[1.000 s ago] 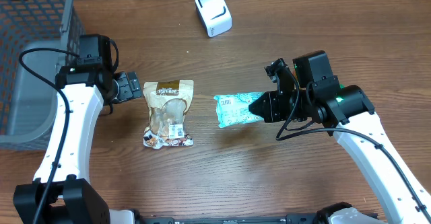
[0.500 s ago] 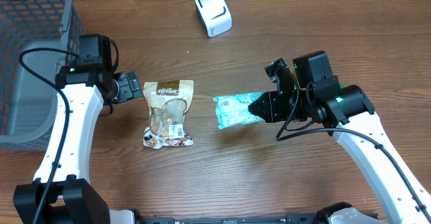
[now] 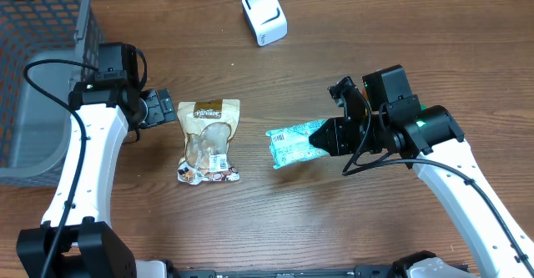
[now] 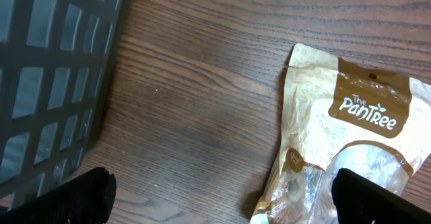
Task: Scan the item barcode
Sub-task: 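Lift the teal tissue pack off the table with the right gripper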
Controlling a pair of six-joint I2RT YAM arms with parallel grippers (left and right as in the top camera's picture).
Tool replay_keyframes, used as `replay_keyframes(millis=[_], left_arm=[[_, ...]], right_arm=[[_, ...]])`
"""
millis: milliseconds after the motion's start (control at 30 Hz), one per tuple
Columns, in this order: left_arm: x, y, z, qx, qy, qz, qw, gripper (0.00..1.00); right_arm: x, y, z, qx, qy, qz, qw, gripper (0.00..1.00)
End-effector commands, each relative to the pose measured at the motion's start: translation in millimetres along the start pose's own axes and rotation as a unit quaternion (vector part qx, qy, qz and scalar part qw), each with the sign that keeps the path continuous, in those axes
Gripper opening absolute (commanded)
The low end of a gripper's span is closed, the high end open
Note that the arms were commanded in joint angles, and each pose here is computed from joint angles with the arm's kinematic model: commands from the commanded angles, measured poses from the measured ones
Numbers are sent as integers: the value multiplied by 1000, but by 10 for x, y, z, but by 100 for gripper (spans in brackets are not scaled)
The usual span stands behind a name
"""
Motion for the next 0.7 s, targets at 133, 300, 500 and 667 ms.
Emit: replay_keyframes(millis=[133,300,500,667], left_arm=[[2,55,41,-12,-4,2,1000,100],[3,54,42,-12,-4,2,1000,100],[2,55,42,-12,-4,2,1000,99],[2,55,42,-12,-4,2,1000,100]], right_arm=[[85,105,41,-13,12,10,1000,10],[86,106,46,-15,13,10,1000,4],[87,106,54,-17,14,11,1000,4],[86,106,47,-15,13,11,1000,4]])
Point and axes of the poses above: each gripper's point midway between its finger pads, its own y axis back along the fingers, its own x axis along the line the jaws close on, z = x × y, the point moved 7 cm from there along y, back along the fingers, and after that the axes turned 9 degrees about y, right-handed, at the moved point
